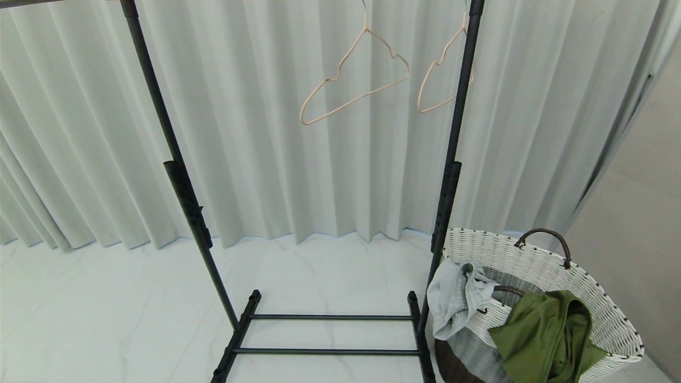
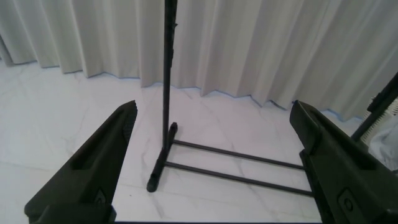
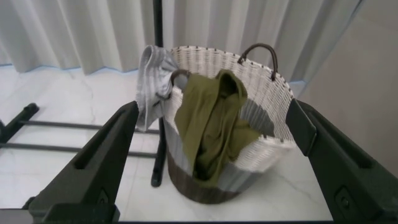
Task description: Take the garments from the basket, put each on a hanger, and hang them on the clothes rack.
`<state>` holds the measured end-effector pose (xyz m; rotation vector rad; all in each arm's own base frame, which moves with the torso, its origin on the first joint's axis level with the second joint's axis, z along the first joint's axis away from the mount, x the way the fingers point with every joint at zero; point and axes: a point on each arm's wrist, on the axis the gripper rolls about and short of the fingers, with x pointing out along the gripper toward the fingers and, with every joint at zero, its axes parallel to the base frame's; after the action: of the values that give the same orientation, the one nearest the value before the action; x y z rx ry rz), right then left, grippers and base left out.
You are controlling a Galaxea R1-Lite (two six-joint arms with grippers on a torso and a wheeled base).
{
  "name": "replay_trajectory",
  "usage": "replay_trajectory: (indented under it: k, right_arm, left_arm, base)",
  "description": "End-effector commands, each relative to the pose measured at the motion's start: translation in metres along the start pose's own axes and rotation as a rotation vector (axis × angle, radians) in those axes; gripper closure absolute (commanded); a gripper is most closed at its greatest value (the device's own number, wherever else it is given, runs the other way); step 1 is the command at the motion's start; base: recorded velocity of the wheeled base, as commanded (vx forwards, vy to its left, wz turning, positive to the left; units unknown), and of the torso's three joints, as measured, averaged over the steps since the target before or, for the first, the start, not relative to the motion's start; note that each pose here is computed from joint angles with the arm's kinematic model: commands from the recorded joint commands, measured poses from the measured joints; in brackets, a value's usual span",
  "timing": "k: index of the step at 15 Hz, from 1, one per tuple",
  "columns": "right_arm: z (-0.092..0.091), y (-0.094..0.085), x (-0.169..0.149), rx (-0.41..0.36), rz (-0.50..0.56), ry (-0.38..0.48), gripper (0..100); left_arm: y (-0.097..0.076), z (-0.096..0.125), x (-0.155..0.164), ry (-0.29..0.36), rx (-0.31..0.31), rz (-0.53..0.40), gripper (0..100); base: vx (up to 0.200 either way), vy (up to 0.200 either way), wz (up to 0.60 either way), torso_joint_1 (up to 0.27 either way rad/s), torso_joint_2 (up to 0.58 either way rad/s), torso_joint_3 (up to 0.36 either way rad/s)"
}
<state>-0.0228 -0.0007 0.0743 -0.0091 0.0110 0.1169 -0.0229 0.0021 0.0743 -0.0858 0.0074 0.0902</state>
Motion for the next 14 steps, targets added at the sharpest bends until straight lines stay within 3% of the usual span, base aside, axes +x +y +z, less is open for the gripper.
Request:
replay_trajectory:
  k: [1,5,14]
  right_arm:
    - [-0.0001,0.0000,0.0000,0.000,0.001,0.001,0]
    - [-0.0001,0.0000,0.0000,0.000,0.001,0.001,0]
    - [0.0001,0.0000,0.0000,-0.045,0.001,-0.001,0]
  left_arm:
    - [0.0000,0.0001,0.0001,0.001,-0.001,0.001,0]
    - [0.0000,0.0001,0.0001,0.001,0.001,0.001,0]
    - [-0.0001,0.0001,0.0001,0.001,0.004,-0.001,0]
  base:
    - [0.200,0.000,0.00,0.002,0.00,0.002]
    - [0.200,0.000,0.00,0.001,0.00,0.007]
    - [0.000,0.000,0.00,0.000,0.00,0.000]
